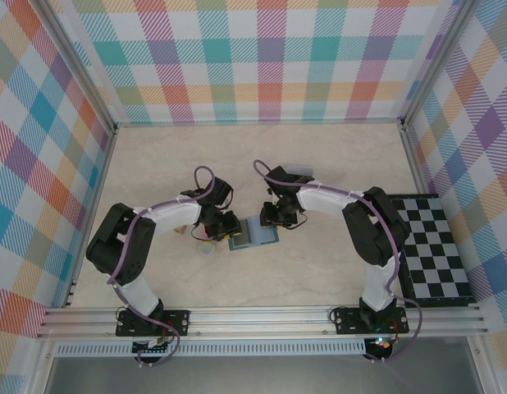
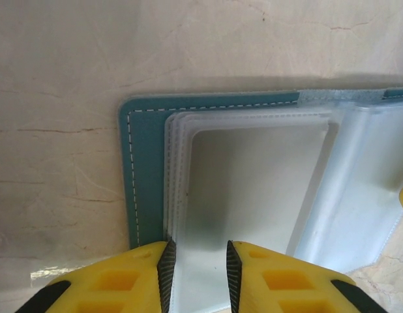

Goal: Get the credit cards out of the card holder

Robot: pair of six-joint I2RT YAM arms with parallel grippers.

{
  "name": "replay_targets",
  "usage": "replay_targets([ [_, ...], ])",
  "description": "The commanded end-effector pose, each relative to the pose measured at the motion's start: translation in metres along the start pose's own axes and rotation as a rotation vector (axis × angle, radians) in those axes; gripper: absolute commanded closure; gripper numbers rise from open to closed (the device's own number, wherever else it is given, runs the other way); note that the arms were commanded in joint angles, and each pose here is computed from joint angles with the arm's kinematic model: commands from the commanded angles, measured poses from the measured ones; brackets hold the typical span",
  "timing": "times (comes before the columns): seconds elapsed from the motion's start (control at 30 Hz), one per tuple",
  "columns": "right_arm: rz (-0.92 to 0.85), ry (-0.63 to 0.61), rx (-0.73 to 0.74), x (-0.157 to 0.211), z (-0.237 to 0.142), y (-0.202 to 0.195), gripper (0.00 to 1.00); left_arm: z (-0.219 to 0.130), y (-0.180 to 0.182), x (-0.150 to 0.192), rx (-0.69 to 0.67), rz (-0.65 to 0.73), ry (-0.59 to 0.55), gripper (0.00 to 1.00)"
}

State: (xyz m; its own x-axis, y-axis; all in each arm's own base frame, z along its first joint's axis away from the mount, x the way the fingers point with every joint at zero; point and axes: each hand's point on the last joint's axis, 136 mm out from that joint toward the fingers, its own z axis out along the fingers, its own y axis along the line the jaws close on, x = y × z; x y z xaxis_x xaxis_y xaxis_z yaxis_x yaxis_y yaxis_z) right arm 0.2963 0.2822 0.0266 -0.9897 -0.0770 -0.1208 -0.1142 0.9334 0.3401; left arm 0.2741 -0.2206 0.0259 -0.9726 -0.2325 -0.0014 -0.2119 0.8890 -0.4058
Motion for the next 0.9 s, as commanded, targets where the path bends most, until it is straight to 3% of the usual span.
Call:
replay_targets([
  [0.0,-0.019,0.040,0.042,0.008,0.012,-0.008,0.60,0.006,0.000,0.004,-0.023,0.014,0.021,0.70],
  [0.53,-0.025,0.041,0.031,0.009,0.011,-0.007,0.60,0.014,-0.028,0.009,0.094,0.061,0.086,0.70],
  [0.87,-0.162,-0.123,0.054,-0.015,-0.046,0.021,0.60,0.021,-0.007,0.010,0.005,0.037,0.081,0.75],
])
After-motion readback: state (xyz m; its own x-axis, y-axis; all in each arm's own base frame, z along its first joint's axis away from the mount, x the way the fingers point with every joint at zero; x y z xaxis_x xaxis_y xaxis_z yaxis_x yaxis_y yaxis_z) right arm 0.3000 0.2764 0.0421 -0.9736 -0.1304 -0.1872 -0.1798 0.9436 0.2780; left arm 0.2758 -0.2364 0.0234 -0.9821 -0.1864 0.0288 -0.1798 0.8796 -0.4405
